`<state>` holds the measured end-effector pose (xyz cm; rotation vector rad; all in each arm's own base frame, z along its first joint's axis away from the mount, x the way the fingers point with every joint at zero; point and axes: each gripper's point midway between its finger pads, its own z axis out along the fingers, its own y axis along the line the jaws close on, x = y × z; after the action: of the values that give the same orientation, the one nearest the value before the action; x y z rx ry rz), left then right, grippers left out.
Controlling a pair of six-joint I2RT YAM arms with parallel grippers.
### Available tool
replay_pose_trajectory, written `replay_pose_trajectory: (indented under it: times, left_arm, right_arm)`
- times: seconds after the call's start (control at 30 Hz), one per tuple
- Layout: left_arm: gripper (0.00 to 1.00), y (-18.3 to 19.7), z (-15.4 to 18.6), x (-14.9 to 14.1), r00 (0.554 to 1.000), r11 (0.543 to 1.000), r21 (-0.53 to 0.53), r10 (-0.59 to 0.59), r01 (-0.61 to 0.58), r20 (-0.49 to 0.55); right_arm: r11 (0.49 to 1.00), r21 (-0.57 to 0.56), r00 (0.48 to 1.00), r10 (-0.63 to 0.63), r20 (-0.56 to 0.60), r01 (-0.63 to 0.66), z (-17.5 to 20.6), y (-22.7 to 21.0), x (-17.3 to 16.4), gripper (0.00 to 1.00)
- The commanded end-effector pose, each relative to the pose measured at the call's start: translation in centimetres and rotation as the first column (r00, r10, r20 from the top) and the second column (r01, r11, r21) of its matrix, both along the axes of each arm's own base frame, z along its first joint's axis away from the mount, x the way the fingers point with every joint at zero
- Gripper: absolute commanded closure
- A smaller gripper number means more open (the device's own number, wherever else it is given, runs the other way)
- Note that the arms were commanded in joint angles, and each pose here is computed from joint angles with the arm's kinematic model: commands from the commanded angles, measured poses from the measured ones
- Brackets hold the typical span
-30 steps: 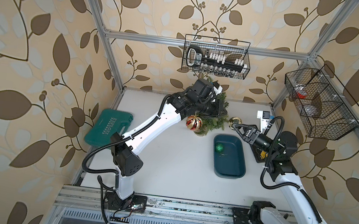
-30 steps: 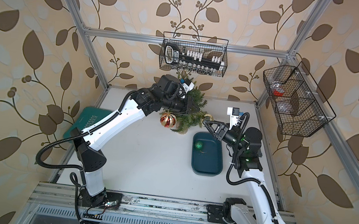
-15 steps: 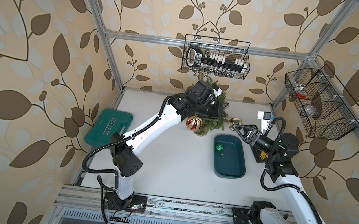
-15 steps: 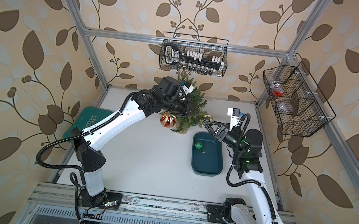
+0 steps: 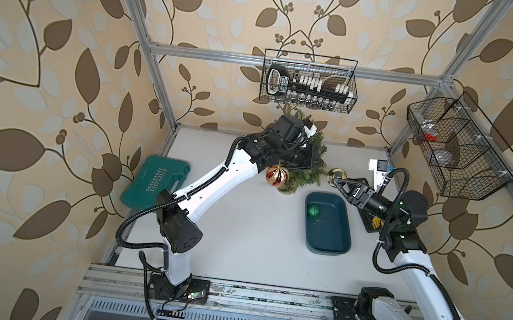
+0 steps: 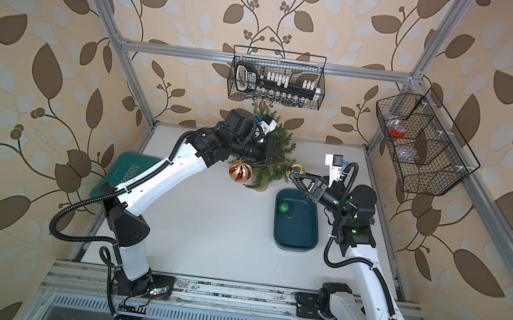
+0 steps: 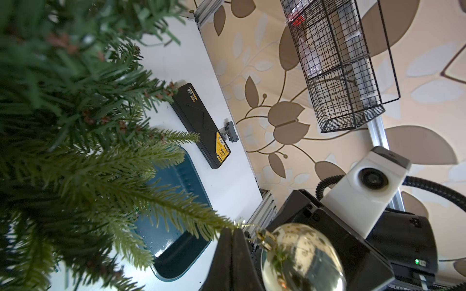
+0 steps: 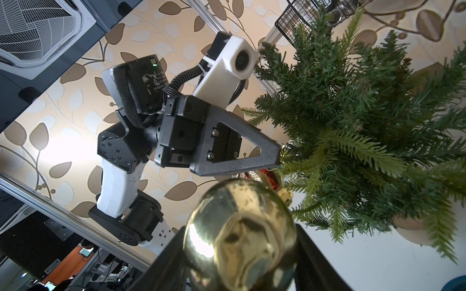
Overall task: Decorate the small christmas tree with ornaments
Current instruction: Hang an ornament on the christmas tree.
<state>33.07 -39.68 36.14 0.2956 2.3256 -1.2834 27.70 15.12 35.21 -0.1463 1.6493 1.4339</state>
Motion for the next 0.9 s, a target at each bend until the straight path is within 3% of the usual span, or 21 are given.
replay_pose_trajectory:
  times: [0.0,0.87]
  left_arm:
    - [1.0,0.6,3.4,-1.4,0.998,0.997,-0.068,-0.026,0.03,0.062]
    - [0.97,0.3,2.2,-0.2,0.998,0.999,-0.051,0.01,-0.007,0.062]
  right_arm:
    - [1.0,-0.002,1.0,0.018,0.013,-0.018,-0.1,0.1,-0.7,0.42]
    - [0.999,0.004,0.999,-0.042,0.002,0.042,-1.1,-0.4,1.4,0.42]
